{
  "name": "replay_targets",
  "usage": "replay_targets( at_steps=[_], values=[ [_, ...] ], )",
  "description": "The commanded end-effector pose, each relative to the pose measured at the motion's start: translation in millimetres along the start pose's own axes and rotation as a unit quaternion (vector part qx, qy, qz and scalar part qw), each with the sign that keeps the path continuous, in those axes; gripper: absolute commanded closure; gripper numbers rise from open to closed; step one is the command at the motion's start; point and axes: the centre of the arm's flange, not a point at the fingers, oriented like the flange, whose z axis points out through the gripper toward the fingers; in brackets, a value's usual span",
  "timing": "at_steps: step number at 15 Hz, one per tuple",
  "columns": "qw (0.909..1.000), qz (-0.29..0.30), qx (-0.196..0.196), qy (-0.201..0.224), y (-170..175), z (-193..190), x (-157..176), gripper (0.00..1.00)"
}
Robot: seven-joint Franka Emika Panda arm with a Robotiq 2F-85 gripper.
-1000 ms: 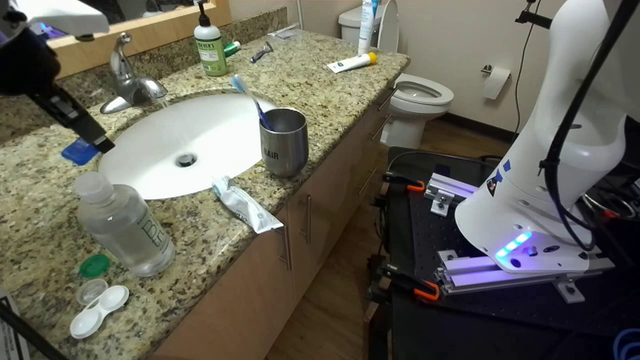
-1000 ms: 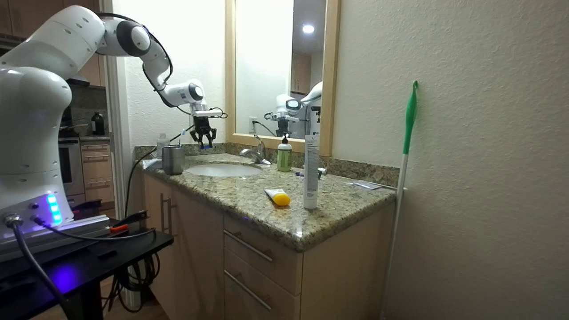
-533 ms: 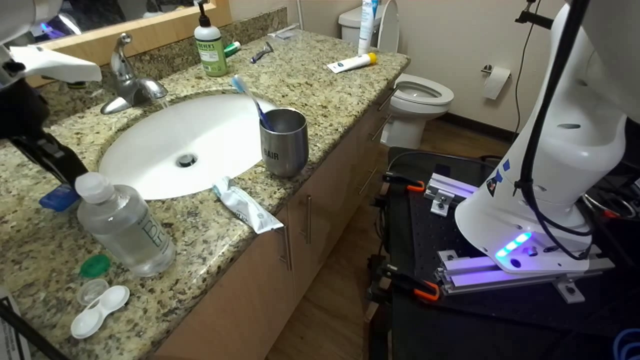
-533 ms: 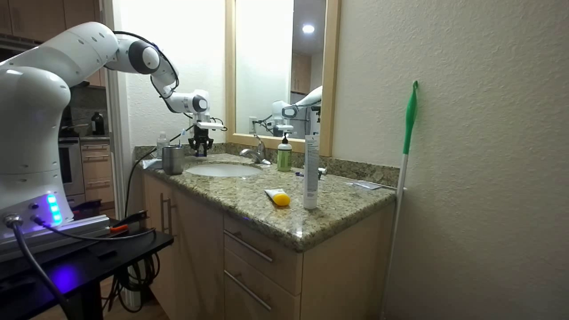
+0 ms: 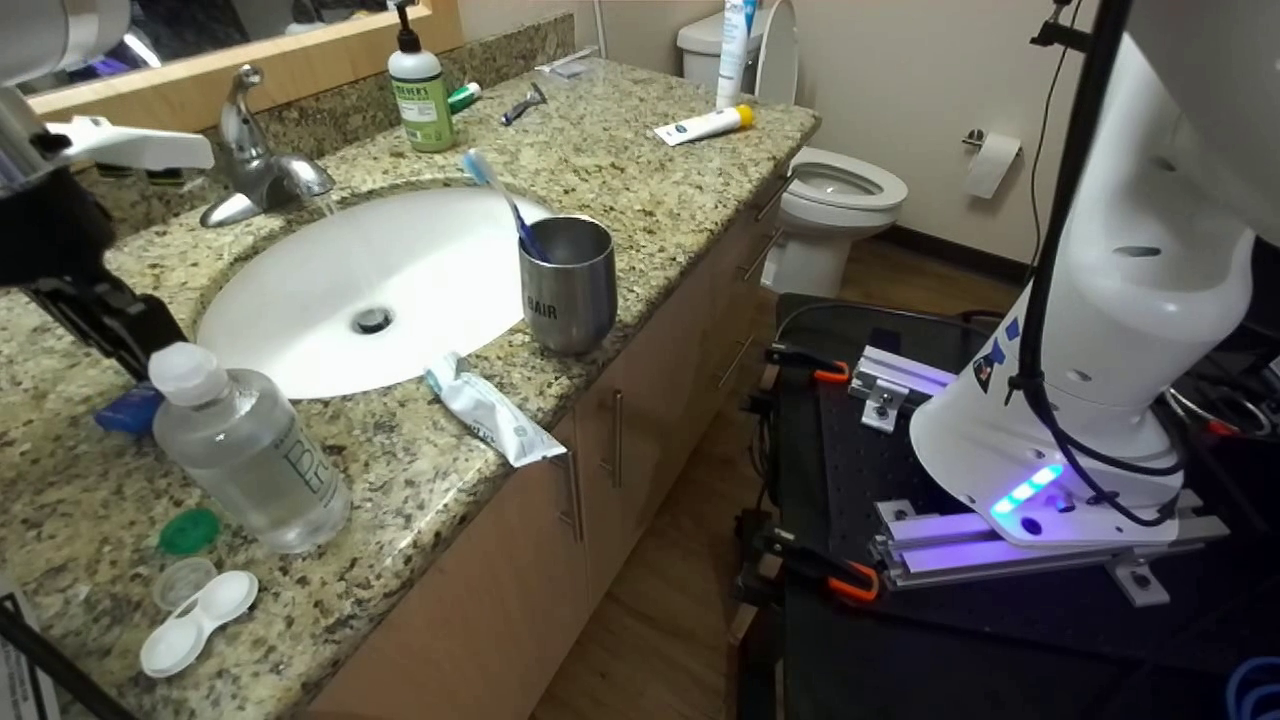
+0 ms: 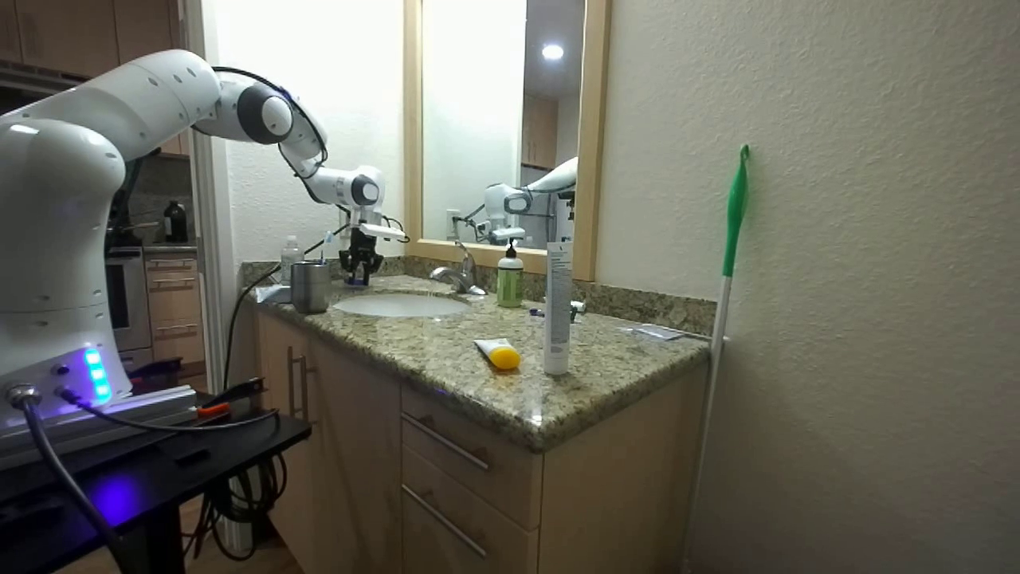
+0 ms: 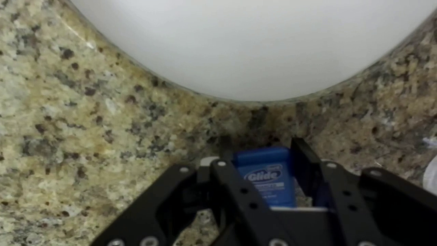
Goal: Move the dental floss from the right to the left side of the counter
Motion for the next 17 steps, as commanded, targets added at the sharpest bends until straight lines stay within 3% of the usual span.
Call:
replay_targets(
  at_steps=[1, 4, 6, 10, 12, 14, 16, 17],
  values=[
    [0.9997, -0.012, 0.004, -0.021, -2, 10, 6, 0.28],
    [0.9993, -0.018, -0.007, -0.033, -8, 12, 15, 0.08],
    [0.9982, -0.014, -0.021, -0.055, -12, 2, 24, 0.00],
    [0.9913, 0.060, -0.061, -0.100, -41, -63, 40, 0.00],
    [0.9879, 0.092, -0.062, -0.108, -65, -102, 54, 0.00],
    [0.9837, 0.115, -0.071, -0.118, -104, -134, 69, 0.00],
    [0.9813, 0.098, -0.118, -0.117, -149, -152, 84, 0.00],
    [0.9852, 0.102, -0.092, -0.103, -94, -148, 88, 0.00]
  ],
)
